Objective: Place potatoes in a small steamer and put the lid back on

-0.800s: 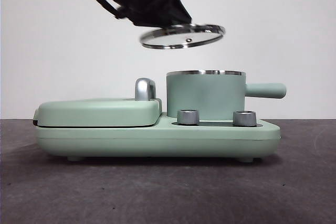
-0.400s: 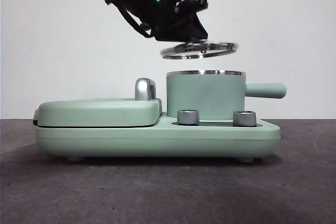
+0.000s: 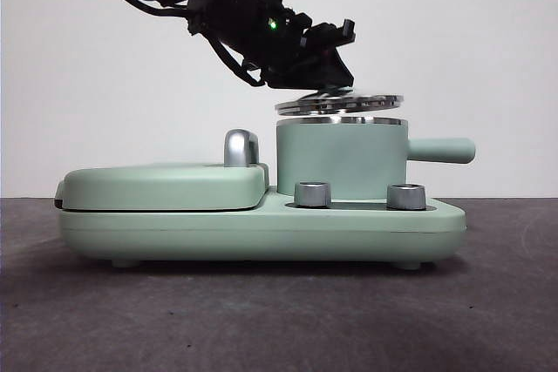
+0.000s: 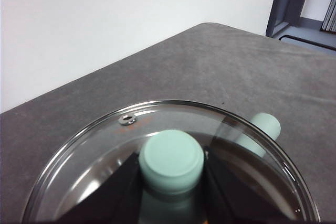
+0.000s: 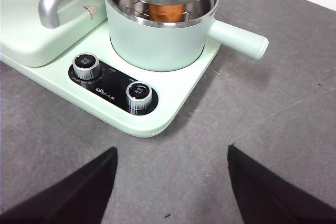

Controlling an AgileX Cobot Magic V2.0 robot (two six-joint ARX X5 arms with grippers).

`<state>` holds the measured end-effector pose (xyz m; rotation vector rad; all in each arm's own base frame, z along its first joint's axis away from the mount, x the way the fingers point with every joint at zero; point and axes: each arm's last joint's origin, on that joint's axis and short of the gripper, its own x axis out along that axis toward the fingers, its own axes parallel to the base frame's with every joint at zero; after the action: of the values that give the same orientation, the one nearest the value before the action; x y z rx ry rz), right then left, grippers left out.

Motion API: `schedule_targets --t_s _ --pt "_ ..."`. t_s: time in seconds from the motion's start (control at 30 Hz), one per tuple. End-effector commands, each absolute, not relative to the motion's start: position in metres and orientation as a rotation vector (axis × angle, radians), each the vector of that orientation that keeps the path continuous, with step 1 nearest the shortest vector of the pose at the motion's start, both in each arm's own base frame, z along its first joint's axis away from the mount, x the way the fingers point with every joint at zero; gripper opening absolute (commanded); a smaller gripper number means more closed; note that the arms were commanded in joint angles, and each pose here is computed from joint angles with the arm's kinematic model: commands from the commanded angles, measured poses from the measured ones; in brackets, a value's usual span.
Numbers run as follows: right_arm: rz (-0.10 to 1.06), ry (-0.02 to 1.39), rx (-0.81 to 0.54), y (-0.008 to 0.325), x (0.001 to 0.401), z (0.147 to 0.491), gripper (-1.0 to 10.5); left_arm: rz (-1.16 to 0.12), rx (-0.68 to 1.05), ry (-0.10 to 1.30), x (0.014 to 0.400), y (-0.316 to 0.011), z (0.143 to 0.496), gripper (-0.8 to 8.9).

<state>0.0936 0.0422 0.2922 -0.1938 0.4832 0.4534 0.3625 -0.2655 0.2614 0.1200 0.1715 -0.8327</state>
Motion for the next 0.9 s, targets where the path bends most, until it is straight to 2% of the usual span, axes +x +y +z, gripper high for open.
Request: schedule_targets --t_s 0.03,0.53,0.9 --pt "0.452 0.478 -0.188 0.0430 0.0947 0.2925 3.2 -0.849 0.135 0.125 0.3652 -0.2753 0.2651 0.15" --pt "0.452 0.479 -0.188 0.0430 0.0946 0.2924 3.2 -0.864 0.241 0.181 0.3628 -0.2754 0.2559 0.15" --pt "0.452 0.479 -0.188 0.0430 0.0946 0.2924 3.2 -0.863 0.242 0.180 0.3630 -0.2753 0.2563 0.15"
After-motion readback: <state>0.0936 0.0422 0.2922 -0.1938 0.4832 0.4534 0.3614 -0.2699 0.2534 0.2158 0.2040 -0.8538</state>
